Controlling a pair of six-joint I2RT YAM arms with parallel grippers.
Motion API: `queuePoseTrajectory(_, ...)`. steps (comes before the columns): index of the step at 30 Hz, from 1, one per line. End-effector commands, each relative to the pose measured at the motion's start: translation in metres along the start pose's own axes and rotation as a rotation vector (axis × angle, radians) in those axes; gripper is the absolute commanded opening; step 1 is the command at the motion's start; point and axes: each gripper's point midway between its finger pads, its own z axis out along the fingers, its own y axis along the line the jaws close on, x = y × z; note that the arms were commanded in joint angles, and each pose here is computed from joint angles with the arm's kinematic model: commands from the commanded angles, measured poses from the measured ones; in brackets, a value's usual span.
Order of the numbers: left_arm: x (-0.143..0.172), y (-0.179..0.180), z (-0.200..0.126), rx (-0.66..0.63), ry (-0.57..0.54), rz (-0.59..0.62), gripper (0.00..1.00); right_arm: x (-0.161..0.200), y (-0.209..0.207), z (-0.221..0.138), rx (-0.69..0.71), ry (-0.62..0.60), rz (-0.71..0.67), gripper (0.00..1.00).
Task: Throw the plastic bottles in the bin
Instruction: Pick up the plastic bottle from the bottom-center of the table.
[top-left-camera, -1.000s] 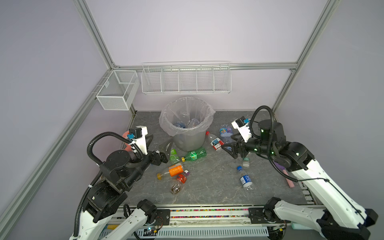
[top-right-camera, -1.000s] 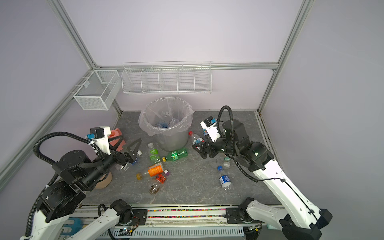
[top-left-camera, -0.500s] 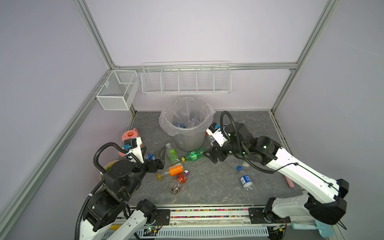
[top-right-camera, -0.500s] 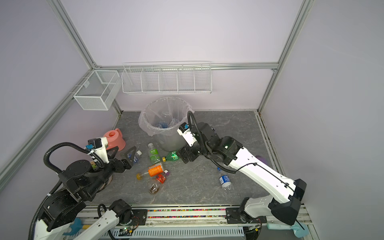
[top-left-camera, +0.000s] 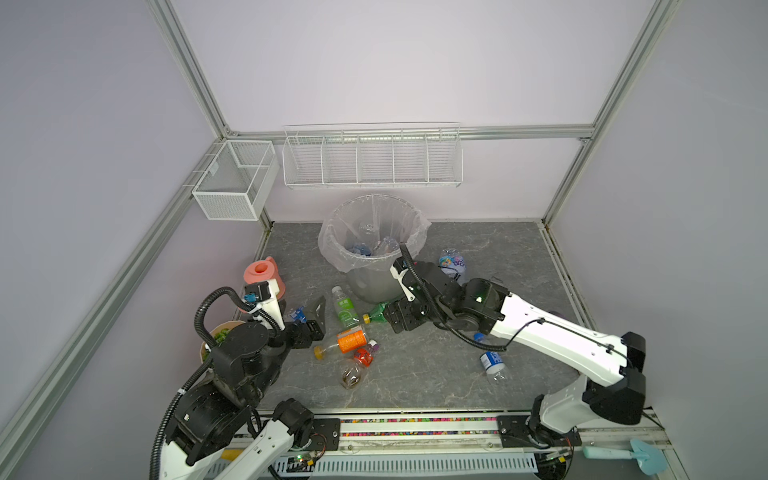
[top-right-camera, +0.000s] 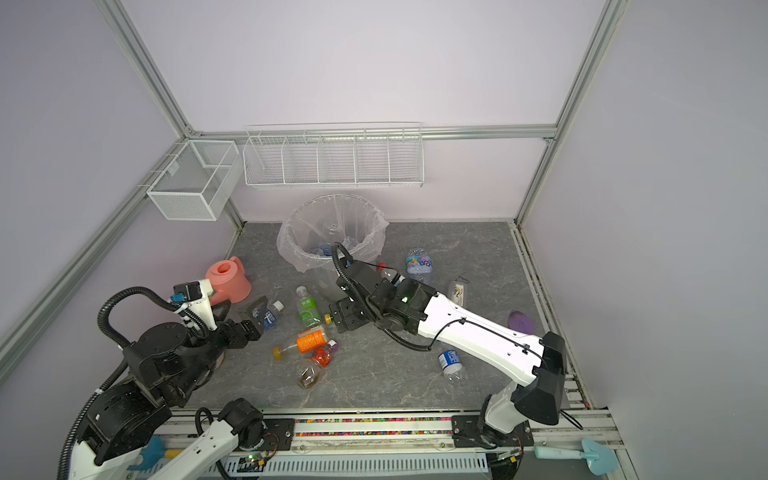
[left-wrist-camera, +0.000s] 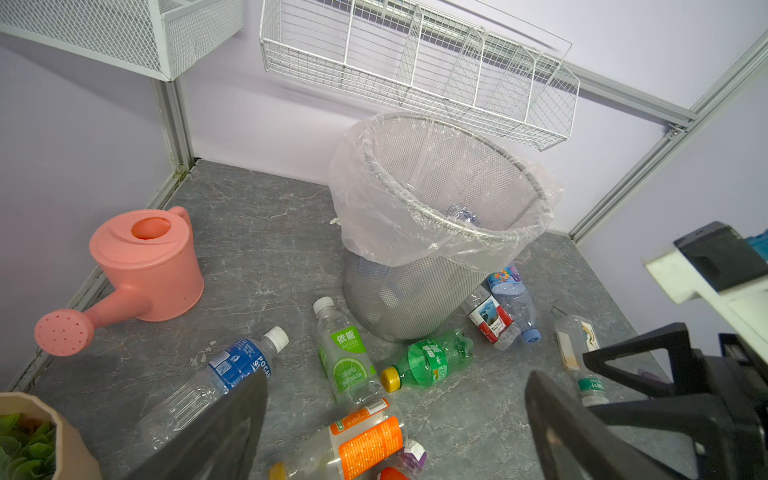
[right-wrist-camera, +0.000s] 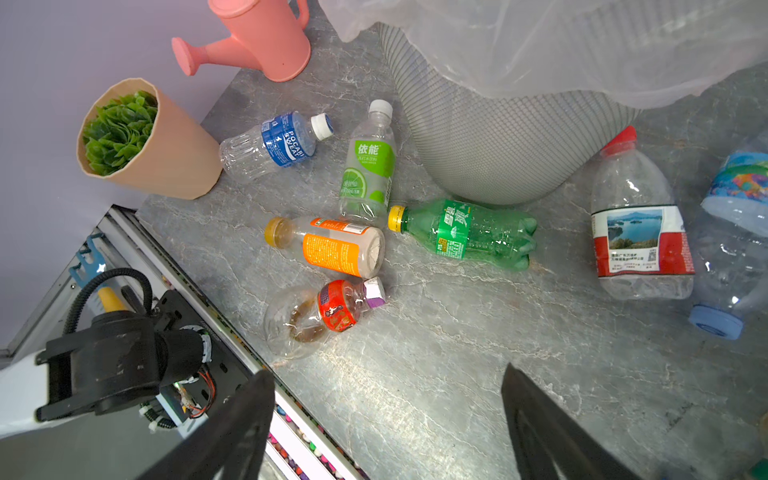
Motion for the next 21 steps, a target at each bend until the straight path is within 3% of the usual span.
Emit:
queuePoseTrajectory(1,0.004,0.008,-0.005,-0.029,0.006,-0.012,0.96,0.006,0.012,0.008,0.034,-0.005,0.099,0.88)
queuePoseTrajectory(21,0.002,0.011,-0.009,-0.039,0.001,-0.002,0.96,0.095,0.077,0.081,0.203,0.153,0.325,0.88)
